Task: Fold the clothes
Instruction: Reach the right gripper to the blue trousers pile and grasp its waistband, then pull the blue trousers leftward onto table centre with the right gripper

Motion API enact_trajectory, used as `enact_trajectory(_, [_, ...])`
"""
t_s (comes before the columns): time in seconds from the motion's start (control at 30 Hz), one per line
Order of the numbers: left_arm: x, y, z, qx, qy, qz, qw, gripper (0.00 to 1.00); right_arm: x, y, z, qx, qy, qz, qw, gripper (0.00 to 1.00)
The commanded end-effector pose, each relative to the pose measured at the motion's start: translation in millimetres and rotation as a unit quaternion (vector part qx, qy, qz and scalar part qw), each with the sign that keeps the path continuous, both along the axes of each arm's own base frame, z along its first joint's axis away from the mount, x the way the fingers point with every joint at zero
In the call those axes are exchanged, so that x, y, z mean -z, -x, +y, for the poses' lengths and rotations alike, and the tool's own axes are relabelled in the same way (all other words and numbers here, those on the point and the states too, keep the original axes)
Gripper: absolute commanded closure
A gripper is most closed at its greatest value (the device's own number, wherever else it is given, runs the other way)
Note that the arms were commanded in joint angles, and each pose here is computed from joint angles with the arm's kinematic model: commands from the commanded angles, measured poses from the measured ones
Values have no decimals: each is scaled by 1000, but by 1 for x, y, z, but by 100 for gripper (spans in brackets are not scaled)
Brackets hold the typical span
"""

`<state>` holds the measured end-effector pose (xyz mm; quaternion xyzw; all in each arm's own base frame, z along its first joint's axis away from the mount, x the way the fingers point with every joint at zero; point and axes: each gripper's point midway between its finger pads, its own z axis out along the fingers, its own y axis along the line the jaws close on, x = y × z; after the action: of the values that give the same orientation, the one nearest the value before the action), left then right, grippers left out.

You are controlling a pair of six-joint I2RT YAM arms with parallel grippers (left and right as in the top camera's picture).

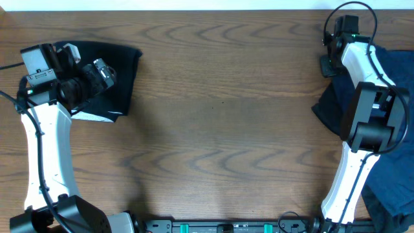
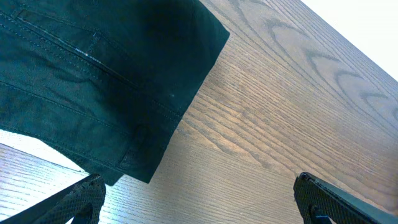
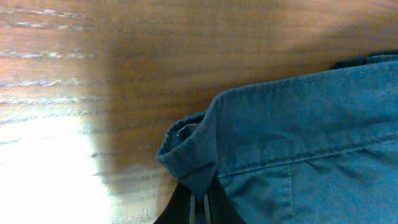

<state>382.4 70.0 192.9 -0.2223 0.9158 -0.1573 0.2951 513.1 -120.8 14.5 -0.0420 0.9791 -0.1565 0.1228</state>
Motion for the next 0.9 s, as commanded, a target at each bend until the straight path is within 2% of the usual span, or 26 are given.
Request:
enact_trajectory(0.0, [4,1,0,2,-2,6,1000,2,-51,-14,-3,-6,3,-49,999,99])
enact_trajectory(0.23, [4,1,0,2,-2,6,1000,2,-113,-10,7,-16,2,-95,995,99])
enact_trajectory(0.4, [4,1,0,2,-2,6,1000,2,-144,-10,55,-64,-38,-120,990,99])
enact_trajectory(0.57, [4,1,0,2,-2,6,1000,2,-158,-11,158,-145,-141,-139,969,99])
enact_trajectory(0.73, [4,1,0,2,-2,6,1000,2,-156,5,278,-221,-264,-123,931,99])
enact_trajectory(0.87, [4,1,0,2,-2,6,1000,2,-139,23,361,-280,-300,-101,906,99])
